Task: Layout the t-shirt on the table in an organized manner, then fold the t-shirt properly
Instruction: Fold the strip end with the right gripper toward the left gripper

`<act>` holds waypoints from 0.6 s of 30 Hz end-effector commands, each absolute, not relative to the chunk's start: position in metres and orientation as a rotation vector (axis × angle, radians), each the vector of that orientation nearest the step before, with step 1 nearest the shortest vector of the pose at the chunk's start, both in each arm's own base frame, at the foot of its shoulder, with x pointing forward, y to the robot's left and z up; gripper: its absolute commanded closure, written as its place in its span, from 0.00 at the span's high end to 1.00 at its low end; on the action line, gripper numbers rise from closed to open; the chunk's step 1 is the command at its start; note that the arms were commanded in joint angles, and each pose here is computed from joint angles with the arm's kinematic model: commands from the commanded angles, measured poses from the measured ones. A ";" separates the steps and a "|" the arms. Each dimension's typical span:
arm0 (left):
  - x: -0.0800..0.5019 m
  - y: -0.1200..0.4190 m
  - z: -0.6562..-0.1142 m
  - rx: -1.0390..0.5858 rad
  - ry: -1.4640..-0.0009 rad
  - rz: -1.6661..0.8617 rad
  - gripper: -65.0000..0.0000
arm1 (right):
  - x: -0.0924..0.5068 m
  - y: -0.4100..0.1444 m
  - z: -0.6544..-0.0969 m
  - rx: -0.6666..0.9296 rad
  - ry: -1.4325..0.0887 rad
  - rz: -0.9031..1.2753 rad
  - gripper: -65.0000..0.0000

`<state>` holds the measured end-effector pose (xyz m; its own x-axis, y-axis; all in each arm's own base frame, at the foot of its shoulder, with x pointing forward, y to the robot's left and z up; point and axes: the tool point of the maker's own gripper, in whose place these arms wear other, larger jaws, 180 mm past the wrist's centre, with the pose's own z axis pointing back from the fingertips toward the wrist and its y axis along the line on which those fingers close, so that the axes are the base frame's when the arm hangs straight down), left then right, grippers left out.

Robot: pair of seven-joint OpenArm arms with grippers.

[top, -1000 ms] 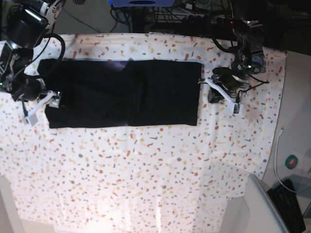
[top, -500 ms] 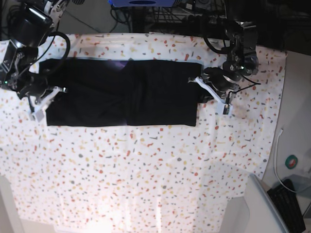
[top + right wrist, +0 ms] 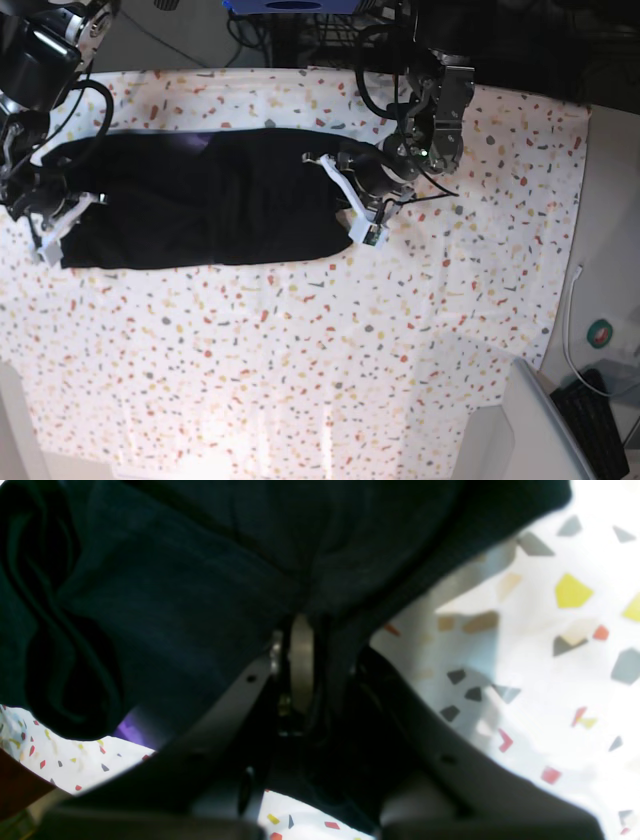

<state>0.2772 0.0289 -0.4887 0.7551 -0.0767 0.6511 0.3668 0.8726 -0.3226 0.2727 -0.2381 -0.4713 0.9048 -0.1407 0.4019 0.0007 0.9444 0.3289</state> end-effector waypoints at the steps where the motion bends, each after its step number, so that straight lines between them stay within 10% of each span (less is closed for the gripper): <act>1: 0.291 0.019 -0.476 -0.473 -0.717 -0.261 0.00 | 0.291 -0.249 -0.451 0.306 -0.514 -0.060 0.00; 18: 0.305 0.011 -0.477 -0.487 -0.713 -0.255 0.00 | 0.306 -0.225 -0.371 0.154 -0.583 0.099 0.00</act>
<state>0.2935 0.0150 -0.4878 0.7567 -0.0718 0.6498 0.3725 0.8642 -0.3383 0.2906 -0.2246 -0.3876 0.8704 0.0444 0.4903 -0.1201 0.9850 0.1240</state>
